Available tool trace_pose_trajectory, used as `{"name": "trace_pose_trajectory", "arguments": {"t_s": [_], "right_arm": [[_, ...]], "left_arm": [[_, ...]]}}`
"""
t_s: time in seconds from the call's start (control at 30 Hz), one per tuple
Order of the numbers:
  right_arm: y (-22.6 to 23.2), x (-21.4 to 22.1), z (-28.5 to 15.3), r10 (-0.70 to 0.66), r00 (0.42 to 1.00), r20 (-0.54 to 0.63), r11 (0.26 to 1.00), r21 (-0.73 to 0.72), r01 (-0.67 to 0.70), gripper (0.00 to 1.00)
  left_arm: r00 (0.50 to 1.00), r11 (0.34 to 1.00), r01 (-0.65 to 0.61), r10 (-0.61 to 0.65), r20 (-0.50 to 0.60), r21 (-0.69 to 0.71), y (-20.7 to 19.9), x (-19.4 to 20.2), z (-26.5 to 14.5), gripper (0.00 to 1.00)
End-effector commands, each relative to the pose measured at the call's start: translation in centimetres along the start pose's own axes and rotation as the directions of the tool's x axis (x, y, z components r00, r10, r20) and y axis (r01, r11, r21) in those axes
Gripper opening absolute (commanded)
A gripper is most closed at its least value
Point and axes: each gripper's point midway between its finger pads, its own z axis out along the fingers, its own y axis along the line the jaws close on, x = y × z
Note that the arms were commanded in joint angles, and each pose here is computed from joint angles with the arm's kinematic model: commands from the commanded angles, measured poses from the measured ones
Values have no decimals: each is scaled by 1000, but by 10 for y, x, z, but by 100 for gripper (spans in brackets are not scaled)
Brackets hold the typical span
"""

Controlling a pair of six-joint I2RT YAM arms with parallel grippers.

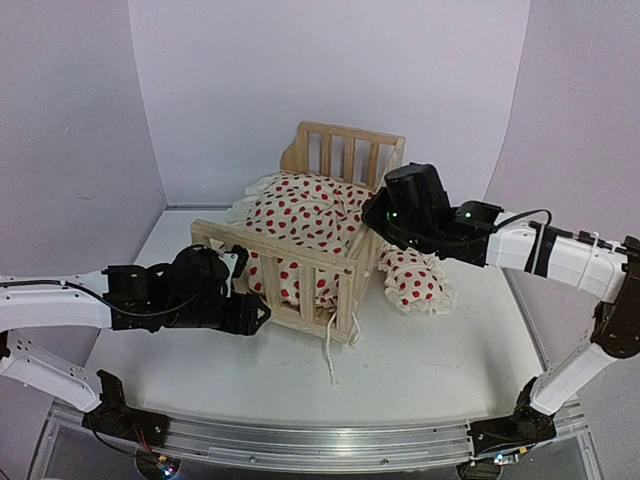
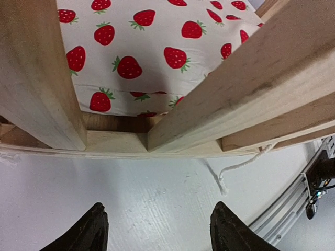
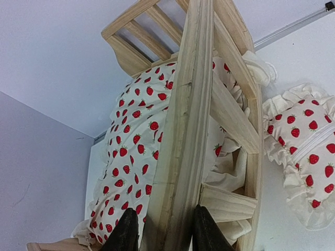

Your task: Set up the pet bed

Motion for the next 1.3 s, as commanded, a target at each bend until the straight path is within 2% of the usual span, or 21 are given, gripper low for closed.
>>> {"name": "trace_pose_trajectory", "arguments": {"t_s": [0.0, 0.1, 0.17, 0.23, 0.27, 0.37, 0.4, 0.47, 0.57, 0.63, 0.7, 0.77, 0.83, 0.97, 1.07, 1.17, 1.27], "right_arm": [[76, 76, -10, -93, 969, -230, 962, -271, 28, 4], [84, 89, 6, -38, 969, -242, 964, -265, -29, 6], [101, 93, 7, -74, 961, -266, 950, -311, -14, 17], [111, 91, -6, -199, 945, -260, 918, -388, 87, 37], [114, 88, -18, -281, 929, -243, 885, -439, 153, 53], [98, 70, -52, -513, 843, -160, 795, -459, 397, 85], [89, 64, -61, -581, 800, -151, 761, -451, 467, 92], [70, 53, -80, -690, 709, -143, 686, -440, 579, 98], [24, 47, -97, -776, 610, -160, 615, -410, 674, 98], [-11, 54, -98, -796, 573, -194, 597, -399, 696, 98], [-37, 69, -100, -818, 529, -224, 571, -426, 702, 98], [-68, 106, -99, -850, 467, -245, 523, -503, 689, 98], [-83, 141, -99, -863, 451, -229, 490, -599, 633, 98], [-83, 185, -91, -878, 468, -103, 389, -722, 572, 95], [-74, 210, -78, -890, 453, 47, 273, -741, 614, 90], [-61, 221, -53, -874, 469, 131, 257, -694, 673, 79], [-56, 219, -38, -825, 529, 201, 303, -633, 713, 74]], "left_arm": [[976, 968, 148, -111, 189, -200, 60, -65, -12, 68], [976, 967, 163, -129, 177, -198, 66, -64, -12, 68], [973, 968, 189, -162, 164, -166, 65, -56, -14, 71], [973, 975, 201, -187, 135, -99, 58, -47, -18, 76], [974, 979, 200, -194, 115, -46, 51, -41, -21, 77], [984, 962, 148, -167, 67, 229, 13, -26, -35, 78], [986, 936, 124, -153, 62, 328, -2, -21, -41, 78], [993, 886, 55, -98, 70, 460, -24, -10, -56, 78], [992, 862, -64, 0, 125, 503, -39, 3, -67, 79], [989, 859, -97, 27, 145, 502, -45, 8, -67, 79], [988, 826, -117, 38, 152, 551, -54, 16, -65, 79], [985, 808, -141, 55, 165, 572, -64, 21, -63, 77], [980, 805, -179, 98, 170, 565, -72, 32, -60, 77], [981, 809, -191, 145, 126, 555, -71, 52, -49, 75], [981, 829, -196, 162, 110, 525, -66, 72, -40, 69], [974, 843, -216, 152, 168, 493, -65, 82, -38, 66], [966, 871, -223, 138, 218, 437, -57, 85, -33, 62]]}}
